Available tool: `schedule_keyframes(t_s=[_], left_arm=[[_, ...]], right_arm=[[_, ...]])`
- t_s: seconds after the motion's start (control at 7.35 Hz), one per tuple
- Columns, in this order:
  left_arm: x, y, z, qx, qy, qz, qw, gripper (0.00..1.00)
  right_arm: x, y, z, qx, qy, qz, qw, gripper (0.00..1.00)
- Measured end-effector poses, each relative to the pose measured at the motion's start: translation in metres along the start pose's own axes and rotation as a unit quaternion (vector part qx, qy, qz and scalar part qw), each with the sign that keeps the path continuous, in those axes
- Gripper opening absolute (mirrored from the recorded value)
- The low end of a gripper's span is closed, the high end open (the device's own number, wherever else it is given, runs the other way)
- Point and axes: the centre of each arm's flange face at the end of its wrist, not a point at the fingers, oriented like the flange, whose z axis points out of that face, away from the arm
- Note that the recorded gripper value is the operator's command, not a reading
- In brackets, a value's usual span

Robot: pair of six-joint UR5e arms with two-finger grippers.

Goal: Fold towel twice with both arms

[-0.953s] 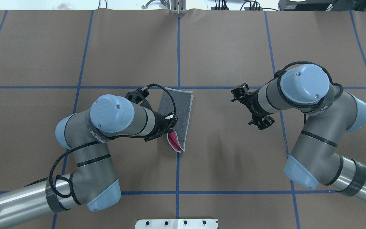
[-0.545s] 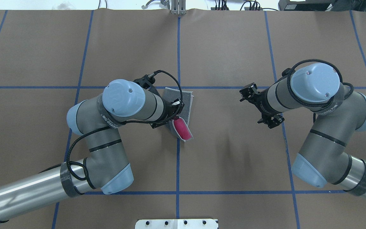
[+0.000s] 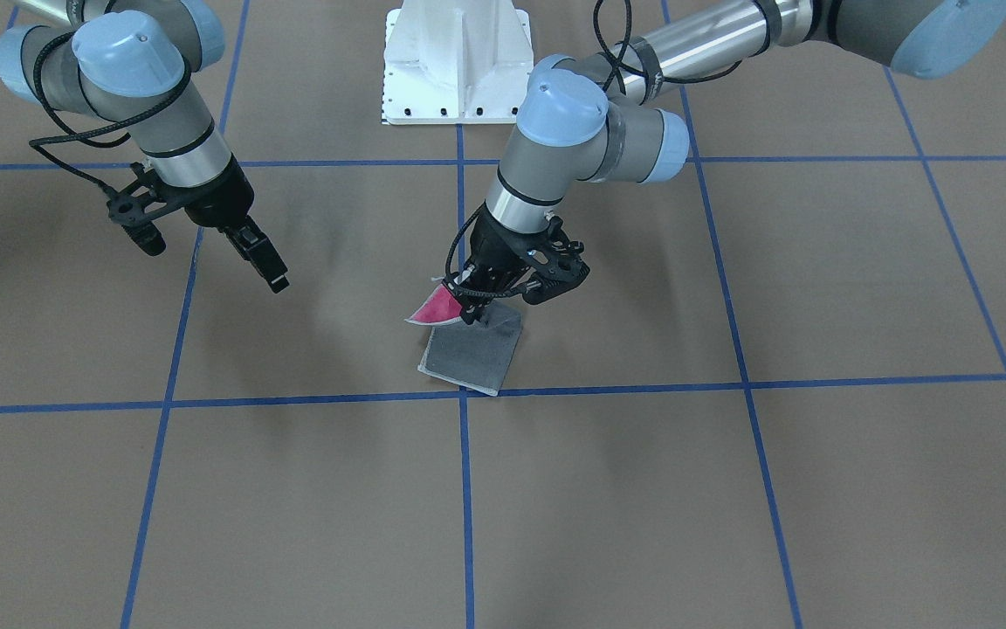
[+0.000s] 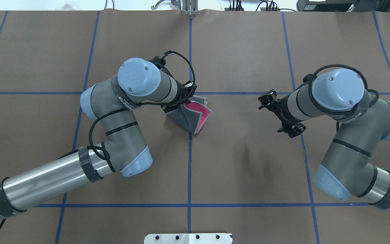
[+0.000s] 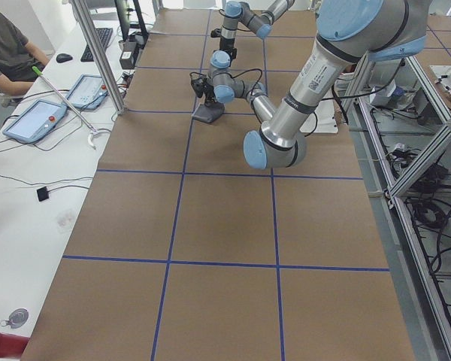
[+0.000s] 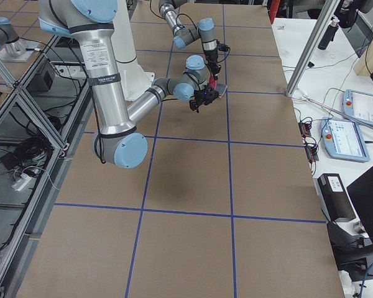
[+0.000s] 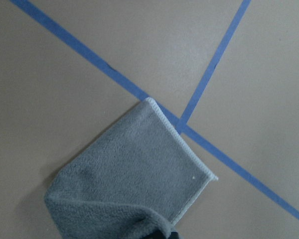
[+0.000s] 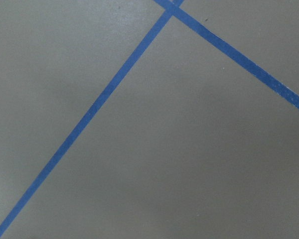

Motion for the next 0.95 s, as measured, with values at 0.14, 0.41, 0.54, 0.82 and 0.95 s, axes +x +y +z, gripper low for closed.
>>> schedule_keyframes(t_s=[0.14,0.41,0.54,0.82,0.95], left_arm=[[0.009,-0.005,0.007,0.004,-0.002,-0.003,1.0,0.0],[0.018,-0.014,0.026,0.008,0.0,-0.006,0.9999,0.0],[0.021,-0.022,0.034,0.011,0.003,-0.007,0.9999,0.11],[0.025,-0.047,0.035,0.024,0.005,-0.014,0.9996,1.0],[0.027,-0.06,0.032,0.031,0.006,-0.016,0.9994,1.0]], right_arm=[[0.001,0.0,0.001,0.001,0.001,0.0,1.0,1.0],[0.002,-0.002,0.001,0.003,0.001,0.0,1.0,1.0],[0.003,-0.002,0.001,0.003,0.001,0.0,1.0,1.0],[0.003,-0.002,0.002,0.004,0.001,0.0,1.0,1.0],[0.003,-0.002,0.002,0.005,0.001,0.0,1.0,1.0]])
